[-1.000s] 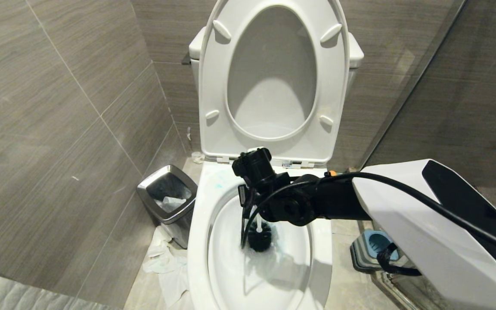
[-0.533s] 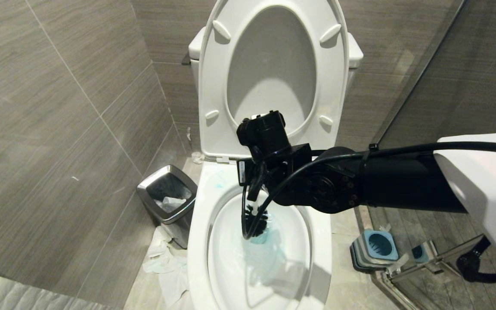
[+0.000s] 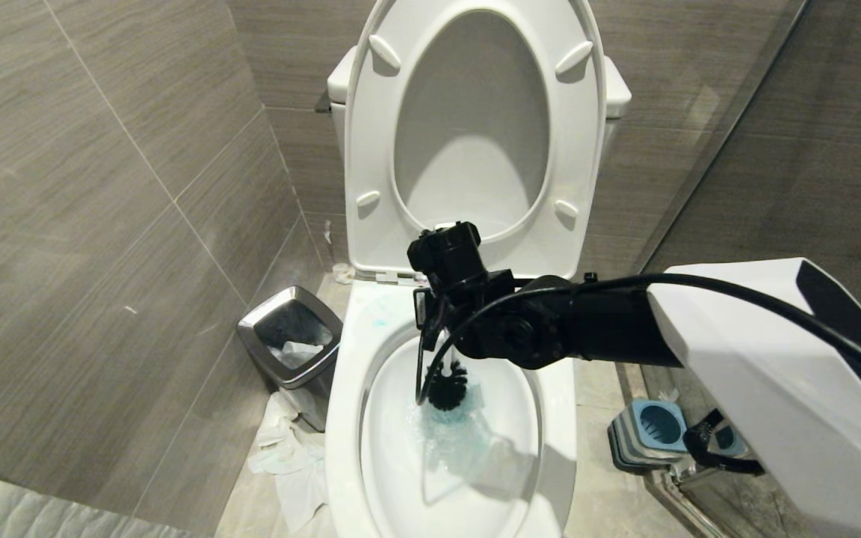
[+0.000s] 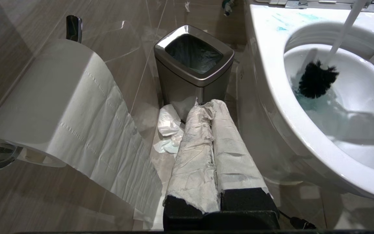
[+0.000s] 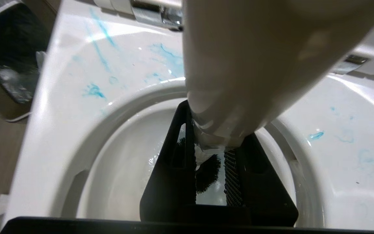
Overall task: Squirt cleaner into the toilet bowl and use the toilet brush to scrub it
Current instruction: Scrub the toilet bowl
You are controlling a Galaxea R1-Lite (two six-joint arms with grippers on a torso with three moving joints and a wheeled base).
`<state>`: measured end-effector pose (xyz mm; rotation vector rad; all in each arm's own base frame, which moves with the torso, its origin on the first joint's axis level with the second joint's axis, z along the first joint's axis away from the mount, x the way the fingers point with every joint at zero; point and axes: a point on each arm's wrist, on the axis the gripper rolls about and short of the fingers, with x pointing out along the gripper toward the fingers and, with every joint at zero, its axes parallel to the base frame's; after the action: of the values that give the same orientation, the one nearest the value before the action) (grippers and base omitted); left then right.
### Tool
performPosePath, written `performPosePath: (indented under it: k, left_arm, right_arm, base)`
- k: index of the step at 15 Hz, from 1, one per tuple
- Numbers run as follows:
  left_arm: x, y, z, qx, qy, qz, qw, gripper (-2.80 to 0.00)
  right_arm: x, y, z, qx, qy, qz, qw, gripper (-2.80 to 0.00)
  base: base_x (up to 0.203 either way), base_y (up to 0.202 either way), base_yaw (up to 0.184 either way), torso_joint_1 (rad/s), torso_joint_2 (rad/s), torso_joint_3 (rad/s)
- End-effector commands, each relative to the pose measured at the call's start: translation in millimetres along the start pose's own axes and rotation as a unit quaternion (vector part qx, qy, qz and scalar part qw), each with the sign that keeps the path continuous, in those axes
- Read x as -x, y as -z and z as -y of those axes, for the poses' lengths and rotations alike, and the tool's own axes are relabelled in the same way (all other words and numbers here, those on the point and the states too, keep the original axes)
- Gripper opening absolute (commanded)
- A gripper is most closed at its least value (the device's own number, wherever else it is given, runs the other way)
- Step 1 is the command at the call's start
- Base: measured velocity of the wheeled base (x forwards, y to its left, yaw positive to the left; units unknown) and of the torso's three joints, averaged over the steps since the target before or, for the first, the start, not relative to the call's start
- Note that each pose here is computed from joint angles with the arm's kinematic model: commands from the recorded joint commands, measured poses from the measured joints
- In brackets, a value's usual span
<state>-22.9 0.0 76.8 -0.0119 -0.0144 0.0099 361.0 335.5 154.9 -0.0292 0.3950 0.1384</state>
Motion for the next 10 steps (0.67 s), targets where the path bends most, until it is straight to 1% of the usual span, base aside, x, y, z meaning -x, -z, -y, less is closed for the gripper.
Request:
performPosePath:
  k: [1,3,4,6,10]
  left_arm:
    - [-0.6,2.1,0.0,0.0,0.0,-0.004,1.0,-2.8]
    - [-0.6,2.1,0.0,0.0,0.0,-0.004,1.0,-2.8]
    - [-0.6,2.1,0.0,0.0,0.0,-0.004,1.0,-2.8]
    - [-0.6,2.1,0.0,0.0,0.0,-0.004,1.0,-2.8]
    - [-0.5,2.1,0.0,0.0,0.0,-0.004,1.0,-2.8]
  right_arm:
    - [-21.6,22.5,-1.8,0.011,0.012,-0.021,1.0,-2.8]
    - [-32.6,38.6,-4.1,0.021,0.017,-0.036,0.999,-2.8]
    - [-34.7,42.1,-5.3,0.023,0.017,-0.038,0.999,-2.8]
    - [-25.2,27.0,-3.3,0.013,0.013,-0.024,1.0,-2.8]
    - [16.2,-22.5,10.8,-0.013,0.006,0.018,1.0,-2.8]
  base:
    - [0.0,0.0,0.0,0.0,0.0,0.0]
    - [0.0,0.0,0.0,0.0,0.0,0.0]
    - [0.0,0.0,0.0,0.0,0.0,0.0]
    - [0.0,0.0,0.0,0.0,0.0,0.0]
    - [0.0,0.0,0.0,0.0,0.0,0.0]
